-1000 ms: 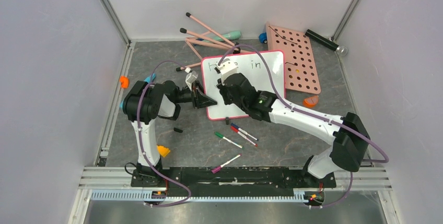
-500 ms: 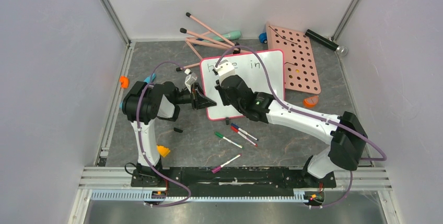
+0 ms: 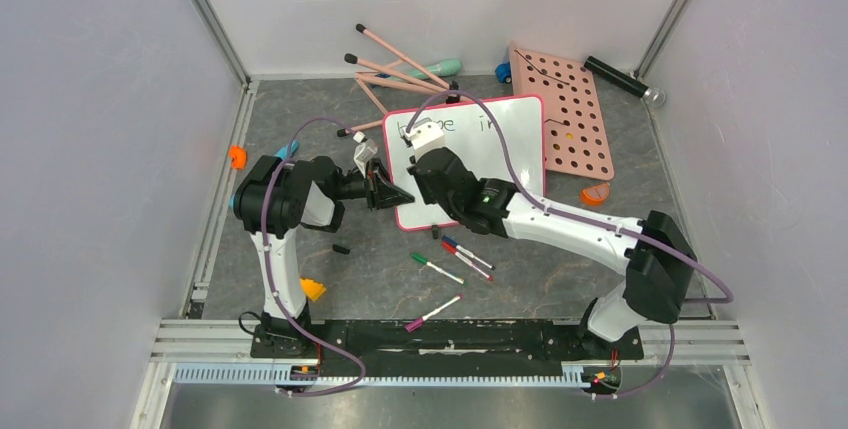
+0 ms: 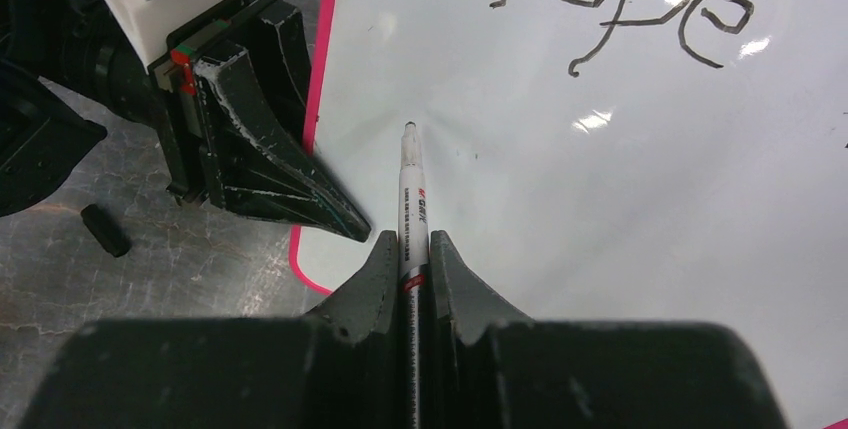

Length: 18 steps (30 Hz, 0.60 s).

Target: Write a sentence on the whiteboard

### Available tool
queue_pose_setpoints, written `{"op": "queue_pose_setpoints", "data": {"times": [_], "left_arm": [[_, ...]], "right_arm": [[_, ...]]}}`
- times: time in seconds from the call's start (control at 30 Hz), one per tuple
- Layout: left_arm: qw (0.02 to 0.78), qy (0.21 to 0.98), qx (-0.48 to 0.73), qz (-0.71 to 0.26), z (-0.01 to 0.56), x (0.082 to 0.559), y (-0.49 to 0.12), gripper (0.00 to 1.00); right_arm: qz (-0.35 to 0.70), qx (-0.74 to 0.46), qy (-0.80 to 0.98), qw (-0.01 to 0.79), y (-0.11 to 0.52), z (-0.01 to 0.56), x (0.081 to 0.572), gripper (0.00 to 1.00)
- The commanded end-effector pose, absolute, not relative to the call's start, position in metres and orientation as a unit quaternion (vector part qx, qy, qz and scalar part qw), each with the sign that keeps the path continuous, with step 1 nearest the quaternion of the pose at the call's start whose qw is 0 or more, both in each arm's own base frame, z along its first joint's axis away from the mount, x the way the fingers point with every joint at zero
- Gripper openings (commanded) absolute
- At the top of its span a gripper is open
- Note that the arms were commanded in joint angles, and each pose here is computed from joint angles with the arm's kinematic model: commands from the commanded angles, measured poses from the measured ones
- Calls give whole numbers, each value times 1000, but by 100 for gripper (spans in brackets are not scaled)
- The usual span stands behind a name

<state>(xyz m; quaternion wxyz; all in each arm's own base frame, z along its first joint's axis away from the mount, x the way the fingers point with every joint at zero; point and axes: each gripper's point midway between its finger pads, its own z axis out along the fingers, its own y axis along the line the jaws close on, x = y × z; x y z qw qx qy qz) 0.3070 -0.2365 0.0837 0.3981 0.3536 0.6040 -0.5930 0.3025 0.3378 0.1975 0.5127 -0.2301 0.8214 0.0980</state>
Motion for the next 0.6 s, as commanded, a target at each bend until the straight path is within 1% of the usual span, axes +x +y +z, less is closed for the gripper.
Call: {"op": "queue_pose_setpoints", "data": {"times": [0.0, 0.57], "left_arm": [[425, 556, 423, -576, 86, 298, -236, 20], [421, 554, 425, -579, 85, 298, -238, 21]], "right_arm": [[98, -206, 810, 540, 346, 221, 315, 0], [57, -215, 813, 539, 350, 216, 328, 0]]}}
